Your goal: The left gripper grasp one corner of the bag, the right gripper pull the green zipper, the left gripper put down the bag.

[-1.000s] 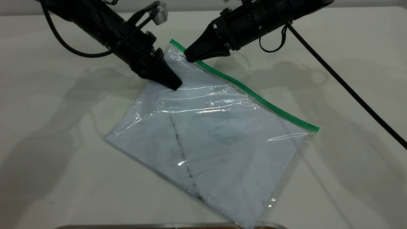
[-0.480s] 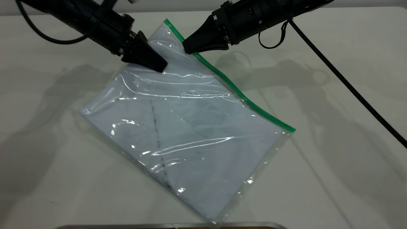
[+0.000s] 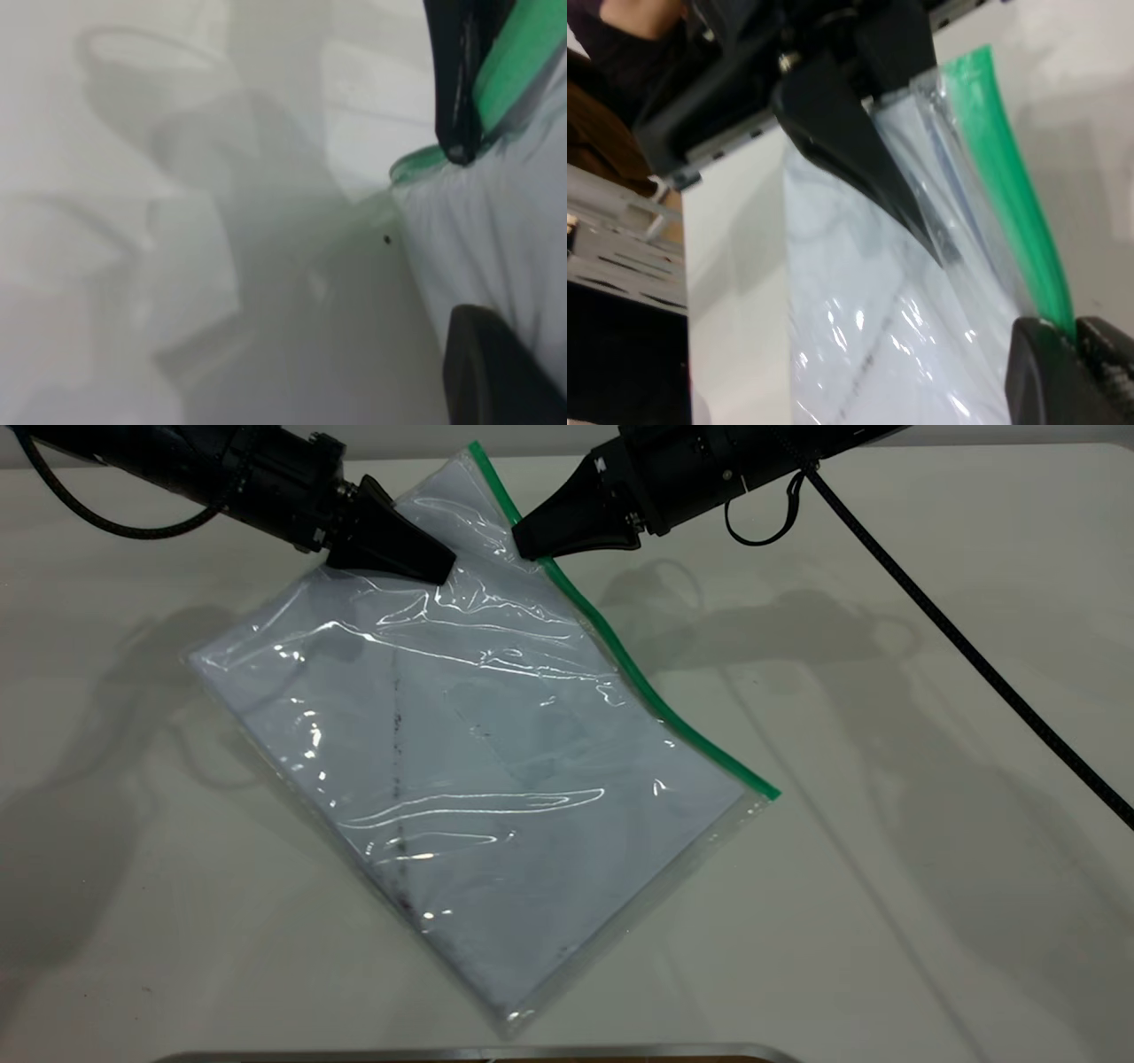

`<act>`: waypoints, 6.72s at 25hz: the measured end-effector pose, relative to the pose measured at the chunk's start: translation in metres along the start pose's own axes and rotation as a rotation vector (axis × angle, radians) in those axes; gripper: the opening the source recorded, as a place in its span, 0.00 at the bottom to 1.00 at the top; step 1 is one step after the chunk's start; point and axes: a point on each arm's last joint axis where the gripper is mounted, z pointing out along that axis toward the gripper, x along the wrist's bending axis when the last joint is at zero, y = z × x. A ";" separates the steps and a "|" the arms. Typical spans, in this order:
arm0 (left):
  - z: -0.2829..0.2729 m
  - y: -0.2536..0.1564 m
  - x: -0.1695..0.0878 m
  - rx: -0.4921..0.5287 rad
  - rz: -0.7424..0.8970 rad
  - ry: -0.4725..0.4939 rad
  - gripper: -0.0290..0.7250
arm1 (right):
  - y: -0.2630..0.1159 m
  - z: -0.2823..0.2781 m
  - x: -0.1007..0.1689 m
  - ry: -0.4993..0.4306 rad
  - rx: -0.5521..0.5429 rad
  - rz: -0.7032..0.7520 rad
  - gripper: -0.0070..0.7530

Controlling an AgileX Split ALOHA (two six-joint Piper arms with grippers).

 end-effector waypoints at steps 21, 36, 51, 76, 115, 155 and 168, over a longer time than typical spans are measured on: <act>-0.024 0.001 0.012 -0.171 0.006 0.082 0.10 | -0.004 -0.002 -0.010 -0.156 0.105 -0.093 0.07; -0.028 -0.001 0.016 -0.235 -0.019 0.107 0.10 | -0.013 -0.011 -0.018 -0.251 0.262 -0.120 0.09; -0.038 0.008 0.018 -0.280 -0.027 0.145 0.10 | -0.011 -0.023 -0.032 -0.359 0.228 -0.113 0.11; -0.083 0.038 0.006 -0.263 -0.129 0.179 0.10 | -0.015 -0.075 -0.043 -0.363 0.294 -0.025 0.29; -0.232 0.253 -0.276 -0.069 -0.085 0.643 0.68 | -0.044 -0.381 0.519 -1.035 -0.418 -0.181 0.43; -0.161 -0.039 -0.479 0.054 -0.620 1.206 0.67 | -0.246 -0.298 0.405 -1.145 -0.272 0.027 0.43; -0.160 -0.039 -0.480 0.059 -0.591 1.185 0.67 | -0.263 -0.301 0.419 -1.179 -0.416 -0.032 0.43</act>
